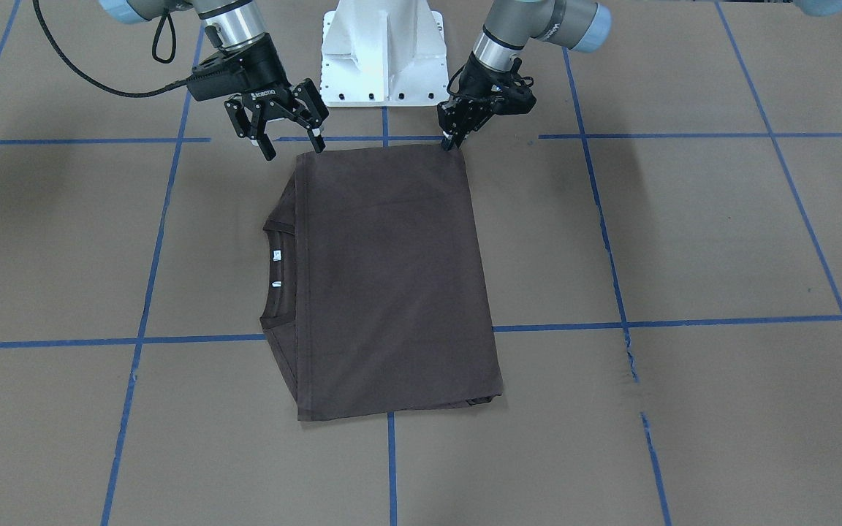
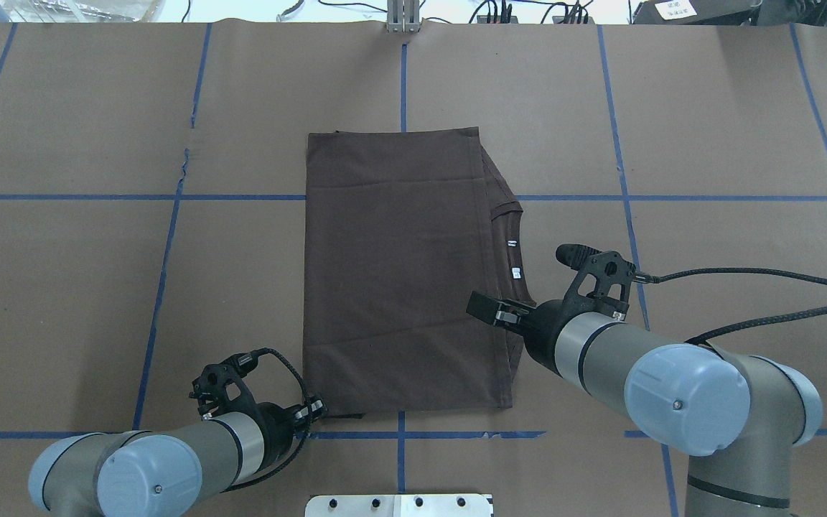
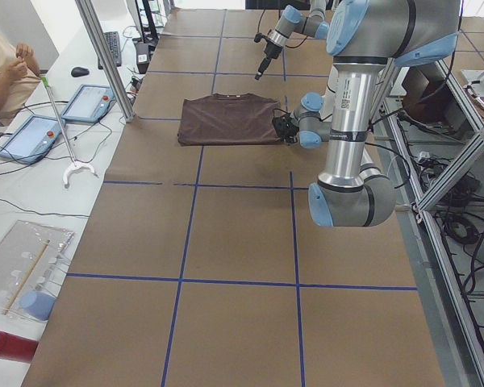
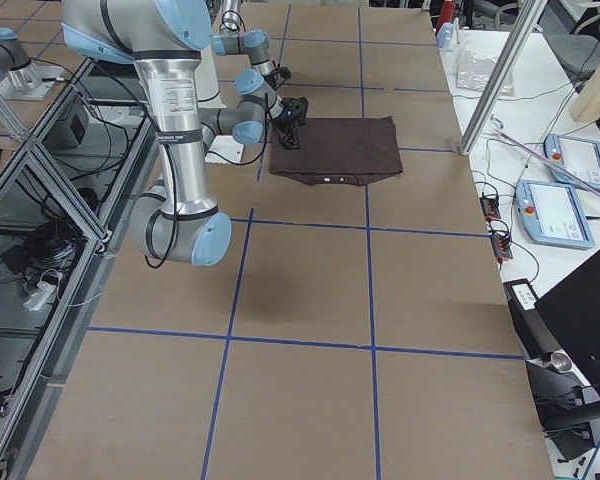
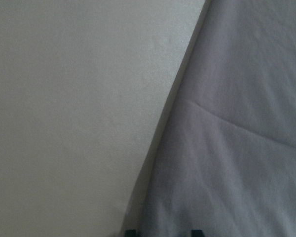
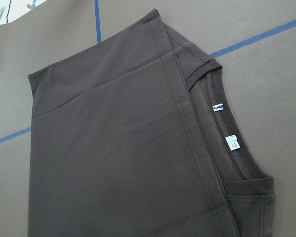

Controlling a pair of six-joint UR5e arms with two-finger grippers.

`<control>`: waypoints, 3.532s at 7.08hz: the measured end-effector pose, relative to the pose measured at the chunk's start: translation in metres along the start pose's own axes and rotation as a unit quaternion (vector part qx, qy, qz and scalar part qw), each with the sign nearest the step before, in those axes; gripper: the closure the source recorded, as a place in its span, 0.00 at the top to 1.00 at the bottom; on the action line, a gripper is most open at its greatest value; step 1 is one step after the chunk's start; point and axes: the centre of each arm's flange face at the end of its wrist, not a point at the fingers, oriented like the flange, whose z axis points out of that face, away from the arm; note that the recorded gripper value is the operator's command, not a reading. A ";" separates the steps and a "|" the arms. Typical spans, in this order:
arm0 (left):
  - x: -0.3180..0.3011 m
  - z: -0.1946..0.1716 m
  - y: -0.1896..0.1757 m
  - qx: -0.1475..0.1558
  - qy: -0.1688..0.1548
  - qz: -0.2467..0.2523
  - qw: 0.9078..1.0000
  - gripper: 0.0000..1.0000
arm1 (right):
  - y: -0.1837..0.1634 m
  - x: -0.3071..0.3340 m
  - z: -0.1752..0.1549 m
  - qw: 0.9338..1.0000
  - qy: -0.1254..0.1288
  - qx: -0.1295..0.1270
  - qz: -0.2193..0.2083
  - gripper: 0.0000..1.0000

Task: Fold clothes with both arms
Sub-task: 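Lower both grippers onto the shirt's near corners and grasp them, then lift the near edge with both grippers and fold it toward the far edge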

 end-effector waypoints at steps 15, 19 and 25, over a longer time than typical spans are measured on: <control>0.013 -0.010 0.004 -0.007 0.015 -0.001 1.000 0.00 | 0.092 0.005 0.084 0.976 0.209 -0.055 0.033 0.63; 0.014 -0.010 0.005 -0.007 0.016 -0.001 1.000 0.00 | 0.098 0.006 0.099 0.974 0.219 -0.051 0.032 0.26; 0.017 -0.011 0.005 -0.008 0.019 -0.002 1.000 0.00 | 0.093 -0.007 0.089 0.977 0.201 -0.042 0.063 0.00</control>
